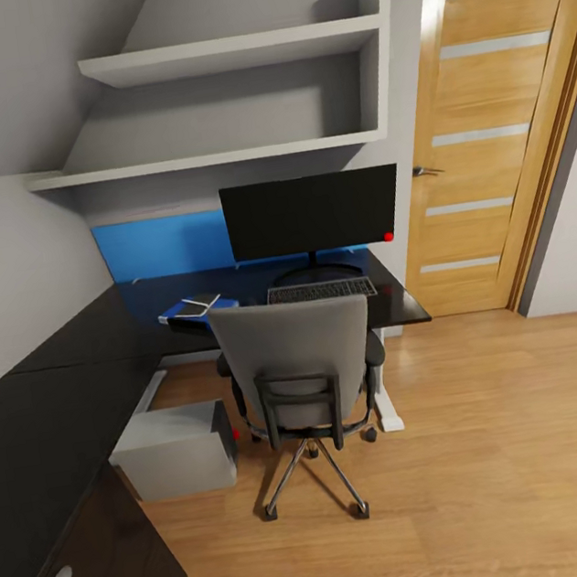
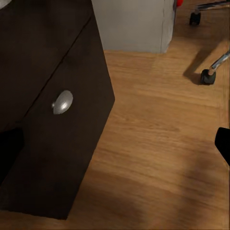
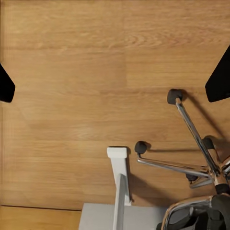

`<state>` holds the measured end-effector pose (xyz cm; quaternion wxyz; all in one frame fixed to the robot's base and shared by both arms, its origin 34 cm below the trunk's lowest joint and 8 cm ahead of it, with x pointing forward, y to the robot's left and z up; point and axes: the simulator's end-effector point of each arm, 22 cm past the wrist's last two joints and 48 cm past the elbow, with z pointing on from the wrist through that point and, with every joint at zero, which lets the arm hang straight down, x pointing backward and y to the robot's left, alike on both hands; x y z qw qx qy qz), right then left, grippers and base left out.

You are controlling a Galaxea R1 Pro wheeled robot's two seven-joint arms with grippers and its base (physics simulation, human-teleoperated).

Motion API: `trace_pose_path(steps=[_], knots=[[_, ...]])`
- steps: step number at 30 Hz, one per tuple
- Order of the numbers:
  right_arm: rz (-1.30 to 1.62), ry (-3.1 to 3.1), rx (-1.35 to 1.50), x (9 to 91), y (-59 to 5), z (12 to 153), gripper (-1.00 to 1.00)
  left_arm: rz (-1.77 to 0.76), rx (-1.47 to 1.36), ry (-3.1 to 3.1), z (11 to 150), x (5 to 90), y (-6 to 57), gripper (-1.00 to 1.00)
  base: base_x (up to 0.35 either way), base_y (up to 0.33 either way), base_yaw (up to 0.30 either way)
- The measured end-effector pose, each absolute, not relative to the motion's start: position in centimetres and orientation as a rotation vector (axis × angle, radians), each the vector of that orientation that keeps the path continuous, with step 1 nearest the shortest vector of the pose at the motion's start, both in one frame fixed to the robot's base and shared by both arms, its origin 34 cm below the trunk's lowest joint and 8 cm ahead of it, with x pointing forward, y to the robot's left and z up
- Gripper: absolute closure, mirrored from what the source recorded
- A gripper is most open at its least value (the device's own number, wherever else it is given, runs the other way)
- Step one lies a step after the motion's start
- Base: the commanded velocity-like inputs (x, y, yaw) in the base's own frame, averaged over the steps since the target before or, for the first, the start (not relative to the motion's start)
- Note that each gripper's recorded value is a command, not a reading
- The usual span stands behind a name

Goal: In the bedroom, organize the workspace by keeping the computer under the desk, ensuring the monitor is on the desk, placing the keyboard on the desk next to the monitor, placing the mouse on the desk next to the keyboard, moving the folder from the swivel chair onto the desk next to the mouse, stacking the notebook on top of the folder with the pen on top of the notebook, and positioning the swivel chair next to the desk.

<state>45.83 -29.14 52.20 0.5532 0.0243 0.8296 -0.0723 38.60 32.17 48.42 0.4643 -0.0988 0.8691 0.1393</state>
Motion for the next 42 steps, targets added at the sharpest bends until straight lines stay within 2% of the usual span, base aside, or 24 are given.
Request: trace_pose_path(steps=[21,42], knots=[[-0.194,2.254,0.032,42.4,-28.6,49.6,-1.0,0.333,-0.243,2.069,52.5,36.2,32.0,-1.0,0.0,0.0,0.0],[-0.195,2.27,0.031,42.2,-28.5,49.3,-1.0,0.331,-0.244,2.069,52.5,36.2,32.0,-1.0,0.0,0.0,0.0]])
